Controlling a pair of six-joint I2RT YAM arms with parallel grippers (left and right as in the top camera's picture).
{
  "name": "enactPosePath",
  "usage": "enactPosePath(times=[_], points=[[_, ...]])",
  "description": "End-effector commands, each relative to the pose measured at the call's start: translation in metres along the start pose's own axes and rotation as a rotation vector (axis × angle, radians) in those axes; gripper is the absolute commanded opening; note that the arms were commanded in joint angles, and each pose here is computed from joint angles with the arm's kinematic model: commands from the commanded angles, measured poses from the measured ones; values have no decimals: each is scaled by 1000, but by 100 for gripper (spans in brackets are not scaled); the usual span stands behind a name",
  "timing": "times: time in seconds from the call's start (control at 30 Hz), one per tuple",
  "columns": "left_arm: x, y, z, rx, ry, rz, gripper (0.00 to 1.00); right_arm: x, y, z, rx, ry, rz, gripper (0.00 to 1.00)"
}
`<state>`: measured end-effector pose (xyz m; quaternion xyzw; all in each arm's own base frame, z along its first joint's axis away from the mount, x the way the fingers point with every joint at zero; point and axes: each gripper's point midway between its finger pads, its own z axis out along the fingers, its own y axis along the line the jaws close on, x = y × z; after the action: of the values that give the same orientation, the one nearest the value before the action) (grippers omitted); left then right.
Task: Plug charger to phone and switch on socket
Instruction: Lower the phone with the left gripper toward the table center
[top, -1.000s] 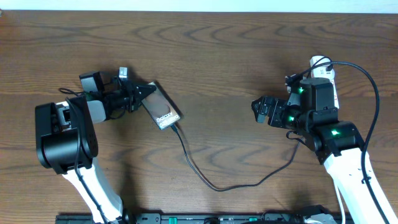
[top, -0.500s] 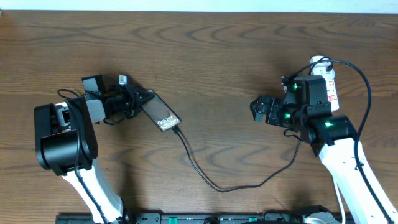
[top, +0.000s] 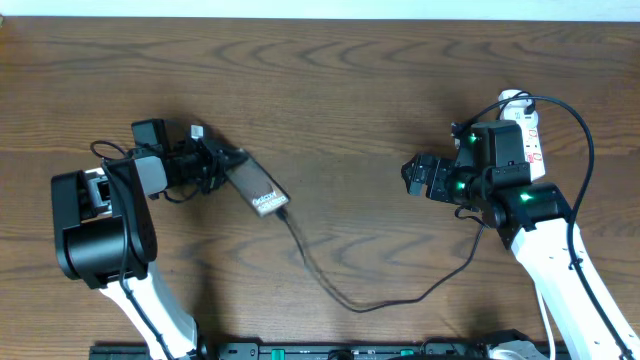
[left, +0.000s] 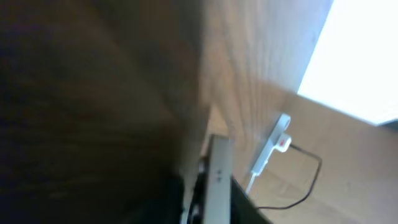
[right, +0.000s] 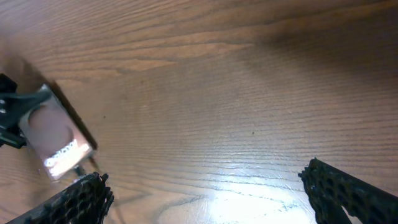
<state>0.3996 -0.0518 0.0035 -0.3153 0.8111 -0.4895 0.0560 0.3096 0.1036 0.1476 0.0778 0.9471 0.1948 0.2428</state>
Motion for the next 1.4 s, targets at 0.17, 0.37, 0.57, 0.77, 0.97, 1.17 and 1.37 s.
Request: enactPosePath(times=[0.17, 0.37, 0.57, 0.77, 0.97, 1.17, 1.37], points=[[-4, 57, 4, -197, -72, -89, 36, -3, 0, 0, 8, -9, -15, 99], [-2, 59, 4, -202, -66, -99, 37, -3, 0, 0, 8, -9, -15, 99], [1, 65, 2, -232, -62, -124, 38, -3, 0, 0, 8, -8, -15, 99], [9, 94, -7, -383, -83, -196, 41, -3, 0, 0, 8, -8, -15, 99], [18, 109, -13, -461, -76, -241, 47, -2, 0, 0, 9, -6, -14, 99], [26, 112, -15, -480, -48, -246, 49, -2, 0, 0, 9, -6, -14, 99], [33, 115, -16, -496, -23, -258, 53, -2, 0, 0, 9, -5, -14, 99]])
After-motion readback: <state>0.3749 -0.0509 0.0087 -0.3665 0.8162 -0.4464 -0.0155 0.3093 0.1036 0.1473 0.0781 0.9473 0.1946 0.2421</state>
